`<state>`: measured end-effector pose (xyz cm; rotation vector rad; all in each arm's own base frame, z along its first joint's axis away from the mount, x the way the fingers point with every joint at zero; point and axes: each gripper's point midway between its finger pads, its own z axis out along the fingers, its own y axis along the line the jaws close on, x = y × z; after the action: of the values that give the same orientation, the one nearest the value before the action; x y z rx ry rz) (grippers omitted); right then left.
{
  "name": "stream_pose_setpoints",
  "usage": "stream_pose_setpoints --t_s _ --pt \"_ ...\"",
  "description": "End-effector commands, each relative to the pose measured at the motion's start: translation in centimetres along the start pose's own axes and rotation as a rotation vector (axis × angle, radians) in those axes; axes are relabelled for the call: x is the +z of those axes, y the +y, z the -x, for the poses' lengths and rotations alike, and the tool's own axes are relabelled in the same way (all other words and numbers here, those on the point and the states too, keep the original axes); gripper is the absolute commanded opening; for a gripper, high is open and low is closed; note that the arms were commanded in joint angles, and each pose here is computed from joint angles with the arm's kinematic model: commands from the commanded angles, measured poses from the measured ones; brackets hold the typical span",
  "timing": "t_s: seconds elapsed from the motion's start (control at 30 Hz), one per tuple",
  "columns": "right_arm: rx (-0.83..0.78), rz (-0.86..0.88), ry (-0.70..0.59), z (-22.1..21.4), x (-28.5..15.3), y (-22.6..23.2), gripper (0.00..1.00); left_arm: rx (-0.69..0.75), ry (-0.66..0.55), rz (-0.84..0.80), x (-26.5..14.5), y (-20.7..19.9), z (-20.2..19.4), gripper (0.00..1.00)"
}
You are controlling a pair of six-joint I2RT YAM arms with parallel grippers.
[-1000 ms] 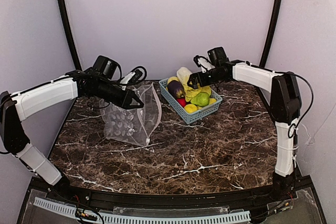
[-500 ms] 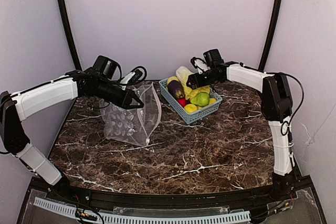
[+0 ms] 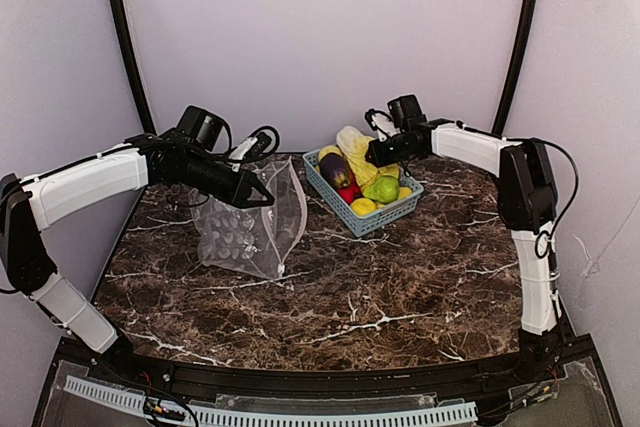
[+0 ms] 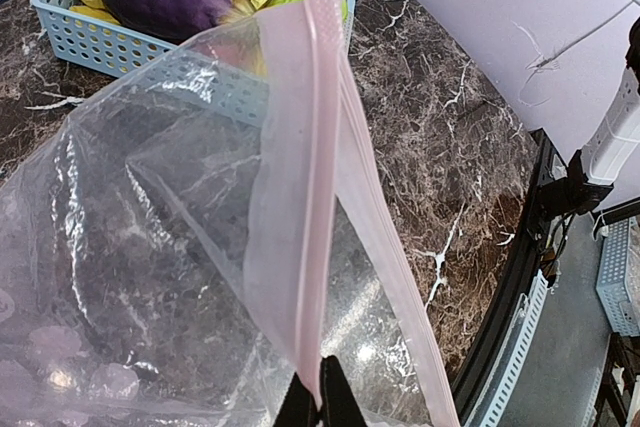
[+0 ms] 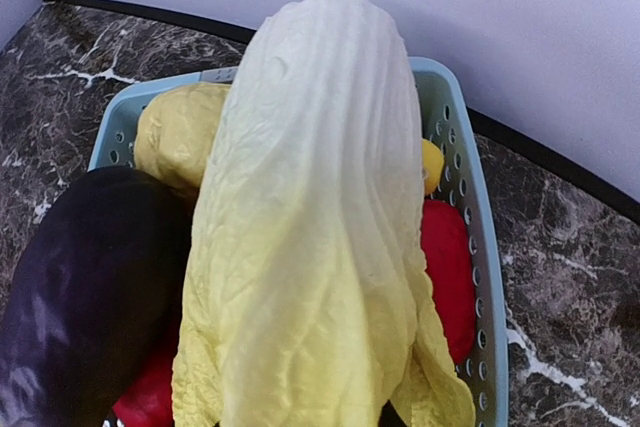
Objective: Place the food in the zip-top bag and seal the zipper
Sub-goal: Pick up the fake vegetable from the bin, then place the fake vegetable in the zipper food storage bag.
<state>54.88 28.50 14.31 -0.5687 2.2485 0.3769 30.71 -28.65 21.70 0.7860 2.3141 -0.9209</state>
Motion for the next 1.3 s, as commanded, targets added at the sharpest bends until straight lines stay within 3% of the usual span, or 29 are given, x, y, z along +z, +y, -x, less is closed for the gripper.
stream_pose_setpoints --t_s 0.0,0.23,0.97,1.27 --pt "0.008 -0.02 -0.049 1.3 -1.6 -0.7 0.15 -0.005 -0.004 -0.013 -0.3 -0.1 -0.2 0.01" --pt "0.011 -0.034 -0.126 3.4 -3.7 -0.9 0.0 -0.005 -0.005 -0.011 -0.2 -0.1 -0.2 0.01" --pt "0.006 -0.092 -0.281 7.3 -9.5 -1.6 0.0 0.002 -0.022 -0.011 -0.7 -0.4 0.1 0.01" --pt "0.023 0.052 -0.265 7.0 -15.4 2.4 0.0 -0.007 -0.035 -0.008 -0.7 -0.3 0.1 0.01"
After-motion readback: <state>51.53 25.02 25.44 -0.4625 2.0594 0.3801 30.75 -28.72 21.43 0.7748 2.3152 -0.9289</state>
